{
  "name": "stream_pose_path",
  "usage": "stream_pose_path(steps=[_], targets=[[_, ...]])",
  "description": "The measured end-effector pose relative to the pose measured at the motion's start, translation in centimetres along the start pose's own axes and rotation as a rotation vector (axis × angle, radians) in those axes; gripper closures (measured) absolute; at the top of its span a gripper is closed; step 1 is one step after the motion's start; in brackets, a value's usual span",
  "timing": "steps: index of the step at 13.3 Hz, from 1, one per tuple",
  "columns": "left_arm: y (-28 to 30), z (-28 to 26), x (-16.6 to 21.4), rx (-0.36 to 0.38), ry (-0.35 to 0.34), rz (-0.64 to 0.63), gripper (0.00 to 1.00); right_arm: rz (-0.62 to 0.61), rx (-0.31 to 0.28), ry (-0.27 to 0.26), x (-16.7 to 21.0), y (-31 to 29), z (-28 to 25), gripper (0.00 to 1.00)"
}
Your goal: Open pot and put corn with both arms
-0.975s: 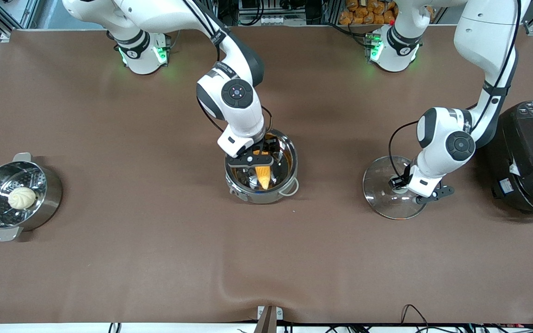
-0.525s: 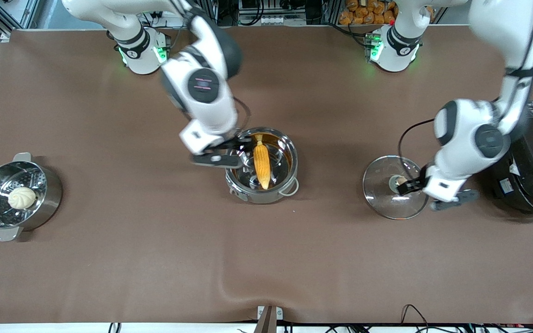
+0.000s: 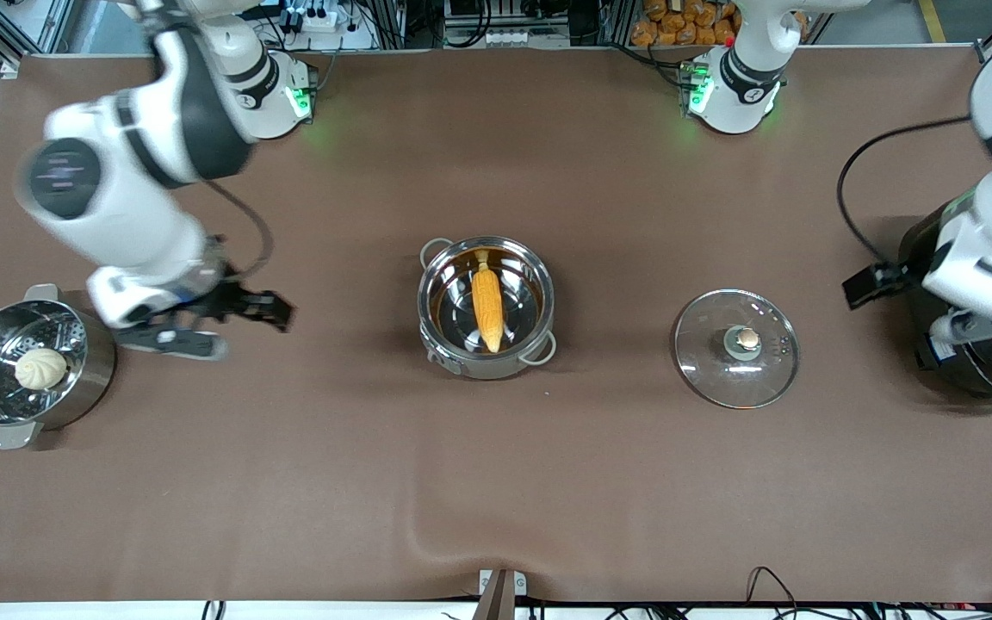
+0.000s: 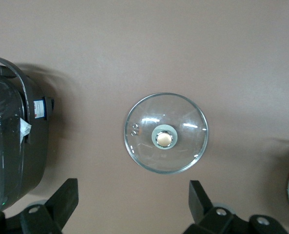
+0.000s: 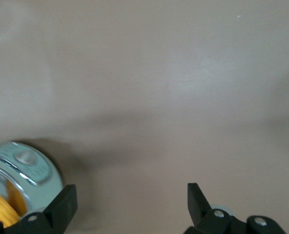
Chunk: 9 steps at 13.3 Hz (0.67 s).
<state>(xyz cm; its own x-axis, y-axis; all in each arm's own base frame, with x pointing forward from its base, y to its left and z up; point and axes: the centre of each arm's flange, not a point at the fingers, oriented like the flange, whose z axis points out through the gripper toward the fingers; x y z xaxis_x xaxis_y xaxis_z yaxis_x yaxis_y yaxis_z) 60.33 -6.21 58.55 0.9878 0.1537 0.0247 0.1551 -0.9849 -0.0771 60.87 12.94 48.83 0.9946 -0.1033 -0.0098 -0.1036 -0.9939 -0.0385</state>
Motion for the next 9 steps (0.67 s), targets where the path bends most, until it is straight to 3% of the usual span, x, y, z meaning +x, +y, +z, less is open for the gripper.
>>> stream_pose_path(steps=[1,3,5,9], targets=[[-0.2,-1.0,-0.6,-0.001,0.004,0.0,0.0,-0.025,0.018,-0.034,-0.1,3.1,-1.3,0.0],[-0.7,-2.7,-1.7,-0.002,0.005,-0.004,0.0,-0.013,0.03,-0.051,-1.1,8.6,-4.6,0.0],[-2.0,-4.3,-2.4,-0.019,0.018,-0.015,0.0,0.022,0.033,-0.034,-2.4,11.9,-7.6,0.0],[-4.6,-5.9,-2.8,-0.069,0.029,-0.011,0.0,0.037,0.032,-0.012,-4.8,13.0,-10.9,0.0]])
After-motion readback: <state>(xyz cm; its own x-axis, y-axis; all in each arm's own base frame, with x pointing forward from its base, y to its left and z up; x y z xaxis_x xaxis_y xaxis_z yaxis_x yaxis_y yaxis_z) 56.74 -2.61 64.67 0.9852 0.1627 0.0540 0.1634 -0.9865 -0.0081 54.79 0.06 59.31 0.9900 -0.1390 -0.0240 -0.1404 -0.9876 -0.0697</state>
